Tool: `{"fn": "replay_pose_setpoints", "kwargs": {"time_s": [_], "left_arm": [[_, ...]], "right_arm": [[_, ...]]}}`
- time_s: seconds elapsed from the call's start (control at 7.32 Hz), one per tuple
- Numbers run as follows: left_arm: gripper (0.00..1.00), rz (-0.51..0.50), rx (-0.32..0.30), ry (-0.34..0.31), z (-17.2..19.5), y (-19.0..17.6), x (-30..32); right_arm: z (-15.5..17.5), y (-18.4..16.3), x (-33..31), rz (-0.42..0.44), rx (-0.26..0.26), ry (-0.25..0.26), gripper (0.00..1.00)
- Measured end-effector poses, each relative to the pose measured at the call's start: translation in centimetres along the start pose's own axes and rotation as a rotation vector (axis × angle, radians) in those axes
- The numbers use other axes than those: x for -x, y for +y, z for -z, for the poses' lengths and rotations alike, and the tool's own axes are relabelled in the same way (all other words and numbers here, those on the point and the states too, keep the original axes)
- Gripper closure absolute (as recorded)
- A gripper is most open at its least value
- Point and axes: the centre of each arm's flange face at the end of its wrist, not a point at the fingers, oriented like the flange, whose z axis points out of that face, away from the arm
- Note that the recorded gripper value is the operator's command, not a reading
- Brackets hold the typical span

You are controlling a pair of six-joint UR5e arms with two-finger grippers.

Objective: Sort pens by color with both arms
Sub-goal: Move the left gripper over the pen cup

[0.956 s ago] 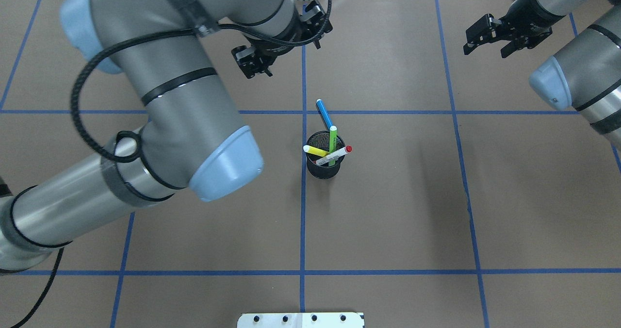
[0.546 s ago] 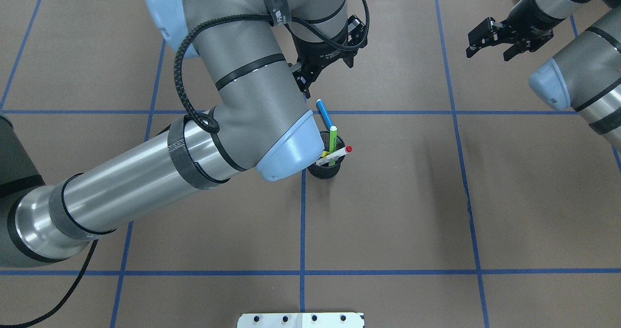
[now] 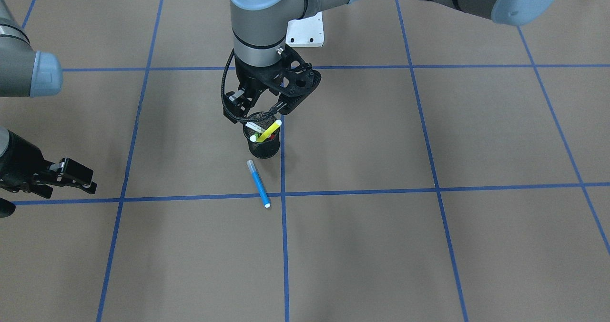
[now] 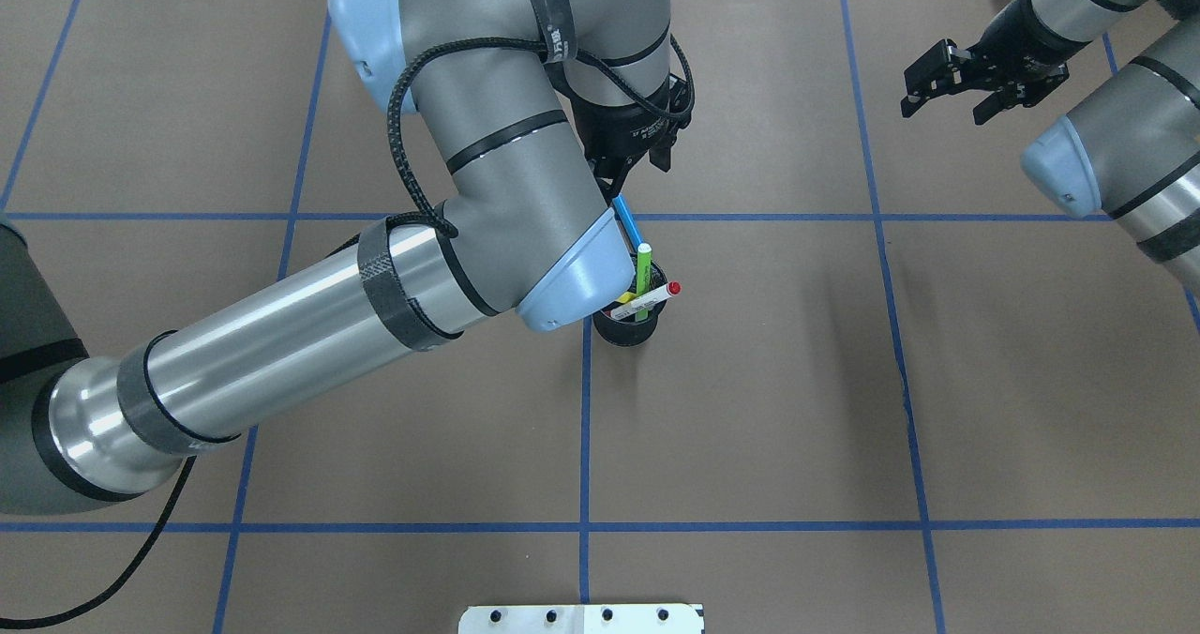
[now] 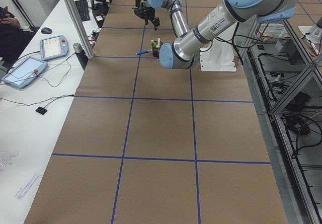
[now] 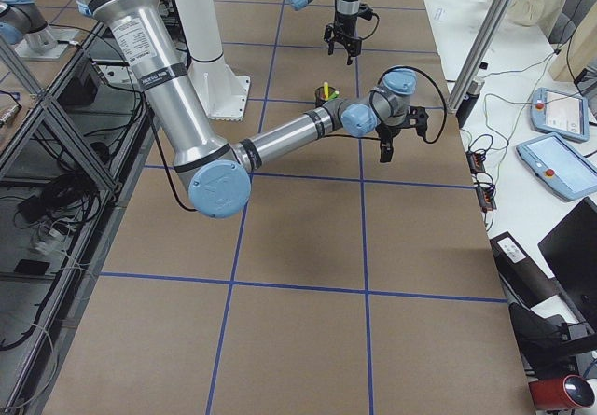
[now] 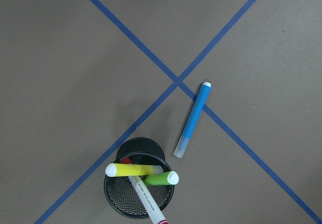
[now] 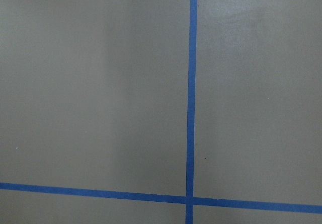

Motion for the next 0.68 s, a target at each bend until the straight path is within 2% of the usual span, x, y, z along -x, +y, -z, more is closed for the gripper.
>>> {"fn": "replay_pose_setpoints", "kwargs": {"time_s": [0.27, 0.68], "left_arm": [[0.01, 0.070, 0.067, -0.077, -3.0, -0.9, -0.5], [0.02, 0.060, 0.165, -0.123, -7.0, -2.1, -1.6]], "right_arm": [[-0.1, 0.1, -0.2, -0.006, 0.002, 0.002, 0.02], [0.2, 0.2, -0.1, -0.001, -0.007, 0.004, 0.02]]}}
